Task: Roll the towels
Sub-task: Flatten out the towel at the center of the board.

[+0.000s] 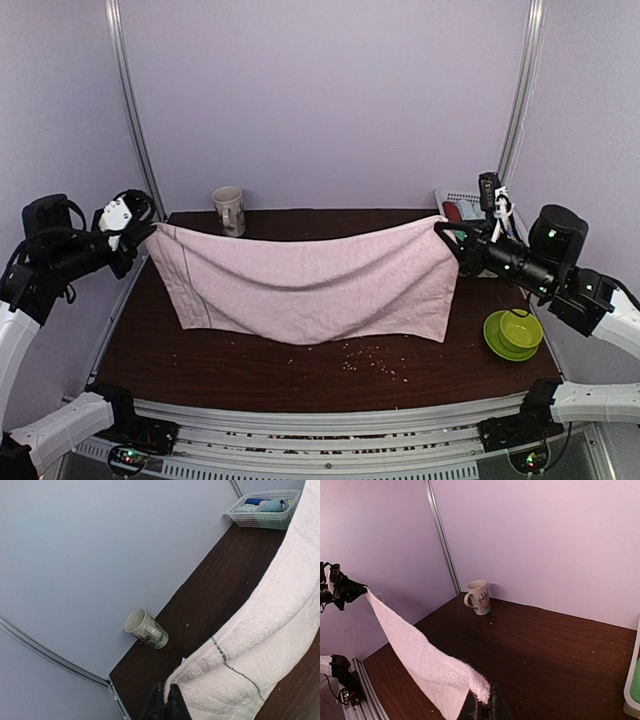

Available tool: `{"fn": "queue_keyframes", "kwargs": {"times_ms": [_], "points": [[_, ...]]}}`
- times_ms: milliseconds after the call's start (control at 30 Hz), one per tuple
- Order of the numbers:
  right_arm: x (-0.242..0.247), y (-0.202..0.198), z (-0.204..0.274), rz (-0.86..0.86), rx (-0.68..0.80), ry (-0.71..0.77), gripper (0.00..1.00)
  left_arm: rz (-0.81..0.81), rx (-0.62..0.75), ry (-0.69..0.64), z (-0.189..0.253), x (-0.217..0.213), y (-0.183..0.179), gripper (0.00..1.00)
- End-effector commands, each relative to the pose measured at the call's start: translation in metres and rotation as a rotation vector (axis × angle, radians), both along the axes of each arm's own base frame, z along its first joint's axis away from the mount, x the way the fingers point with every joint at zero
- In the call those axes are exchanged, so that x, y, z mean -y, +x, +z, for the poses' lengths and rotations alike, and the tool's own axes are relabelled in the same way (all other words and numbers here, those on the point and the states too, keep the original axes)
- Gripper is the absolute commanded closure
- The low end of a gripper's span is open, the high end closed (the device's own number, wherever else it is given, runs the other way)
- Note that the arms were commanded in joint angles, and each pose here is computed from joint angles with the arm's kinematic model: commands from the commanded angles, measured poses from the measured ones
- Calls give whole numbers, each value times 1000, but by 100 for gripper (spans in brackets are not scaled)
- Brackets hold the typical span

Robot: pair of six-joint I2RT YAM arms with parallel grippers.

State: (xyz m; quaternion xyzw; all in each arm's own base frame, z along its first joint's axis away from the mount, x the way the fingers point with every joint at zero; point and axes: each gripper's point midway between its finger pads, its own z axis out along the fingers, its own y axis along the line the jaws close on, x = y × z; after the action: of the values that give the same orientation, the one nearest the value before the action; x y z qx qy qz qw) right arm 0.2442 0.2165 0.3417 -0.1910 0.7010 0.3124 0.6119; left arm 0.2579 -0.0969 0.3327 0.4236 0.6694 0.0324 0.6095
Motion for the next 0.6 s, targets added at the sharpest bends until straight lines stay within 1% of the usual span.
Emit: {"fn": "queue_keyframes", "kwargs": {"times_ms": [0,133,200,267,333,433,567], "points": [[-4,15,-28,-49,-158,-16,96,17,-16,5,5,-4,-7,100],[-21,35,-79,-64,-318,-115,95,51,-152,35,-31,-9,3,100],[-23,46,-92,-102,-347,-140,95,72,-210,53,-51,-12,11,100],[-20,59,-94,-164,-343,-153,96,110,-236,60,-64,-16,24,100],[-17,71,-90,-218,-329,-174,96,140,-245,69,-71,-20,37,100],[-17,82,-80,-253,-309,-220,97,158,-231,67,-67,-21,52,100],[-19,80,-56,-224,-262,-199,97,180,-136,38,-36,-23,57,100]]}}
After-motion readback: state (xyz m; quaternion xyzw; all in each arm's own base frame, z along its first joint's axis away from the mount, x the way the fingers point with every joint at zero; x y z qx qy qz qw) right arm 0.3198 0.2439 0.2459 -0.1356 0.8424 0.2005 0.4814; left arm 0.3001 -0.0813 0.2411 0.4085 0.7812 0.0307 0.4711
